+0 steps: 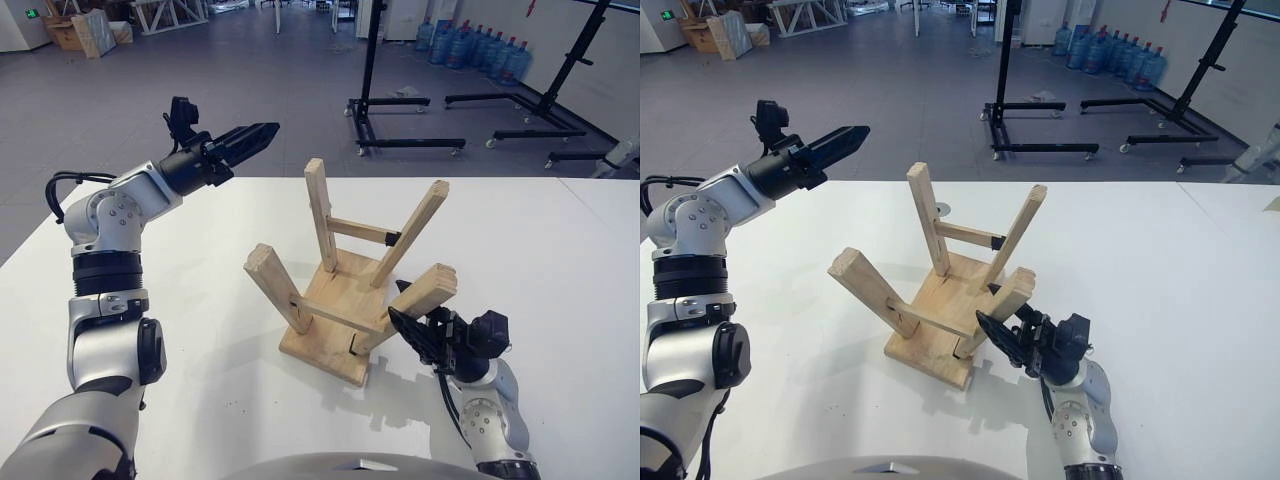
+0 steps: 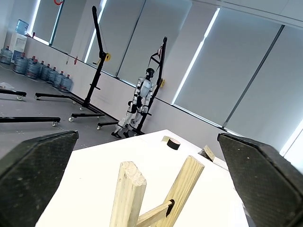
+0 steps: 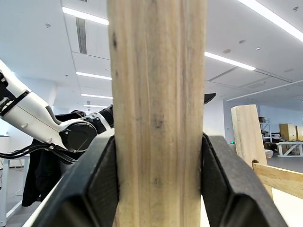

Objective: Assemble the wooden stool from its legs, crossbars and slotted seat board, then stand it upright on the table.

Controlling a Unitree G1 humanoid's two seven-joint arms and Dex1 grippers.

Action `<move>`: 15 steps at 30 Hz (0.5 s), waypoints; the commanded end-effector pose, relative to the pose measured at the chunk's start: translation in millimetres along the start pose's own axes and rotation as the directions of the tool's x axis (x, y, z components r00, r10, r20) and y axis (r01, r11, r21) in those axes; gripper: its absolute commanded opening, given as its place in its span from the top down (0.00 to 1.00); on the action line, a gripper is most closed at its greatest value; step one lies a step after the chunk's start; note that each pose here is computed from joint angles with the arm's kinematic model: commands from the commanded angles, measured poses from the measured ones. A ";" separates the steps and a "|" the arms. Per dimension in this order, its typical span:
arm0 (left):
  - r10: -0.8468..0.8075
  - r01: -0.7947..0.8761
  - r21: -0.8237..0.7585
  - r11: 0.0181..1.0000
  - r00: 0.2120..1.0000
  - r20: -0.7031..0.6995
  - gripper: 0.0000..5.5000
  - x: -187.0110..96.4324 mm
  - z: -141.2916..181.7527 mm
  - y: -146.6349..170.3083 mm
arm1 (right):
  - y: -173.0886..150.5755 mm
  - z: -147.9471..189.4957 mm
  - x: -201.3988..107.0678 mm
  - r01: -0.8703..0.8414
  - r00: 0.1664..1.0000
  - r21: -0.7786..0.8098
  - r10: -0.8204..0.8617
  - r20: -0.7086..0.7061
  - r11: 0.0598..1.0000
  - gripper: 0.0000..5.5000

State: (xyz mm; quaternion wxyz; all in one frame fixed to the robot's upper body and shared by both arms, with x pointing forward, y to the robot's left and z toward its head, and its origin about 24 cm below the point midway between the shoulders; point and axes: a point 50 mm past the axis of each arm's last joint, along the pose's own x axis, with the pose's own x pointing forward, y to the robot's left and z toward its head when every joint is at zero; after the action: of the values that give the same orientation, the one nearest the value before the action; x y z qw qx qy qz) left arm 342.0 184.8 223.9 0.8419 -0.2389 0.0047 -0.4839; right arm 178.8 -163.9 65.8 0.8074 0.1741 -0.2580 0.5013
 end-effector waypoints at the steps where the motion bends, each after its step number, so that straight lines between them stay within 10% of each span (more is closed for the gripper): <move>1: -0.003 0.003 -0.011 1.000 1.000 -0.023 0.02 1.5 -5.0 -0.9 | 11.5 -4.0 -4.3 0.027 0.997 -0.038 -0.030 -0.078 0.999 0.63; 15: -0.029 0.028 -0.023 0.999 0.998 -0.051 0.02 8.9 -7.8 -2.4 | 27.9 -5.5 6.3 0.163 0.982 -0.238 -0.180 -0.055 0.958 0.63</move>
State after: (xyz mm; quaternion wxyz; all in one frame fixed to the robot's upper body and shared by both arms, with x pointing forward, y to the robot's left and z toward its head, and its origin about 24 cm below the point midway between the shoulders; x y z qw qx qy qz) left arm 341.9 177.6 219.8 0.8335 -0.2385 0.0196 -0.4980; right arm 160.1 -143.1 66.7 0.8665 0.1147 -0.2779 0.3984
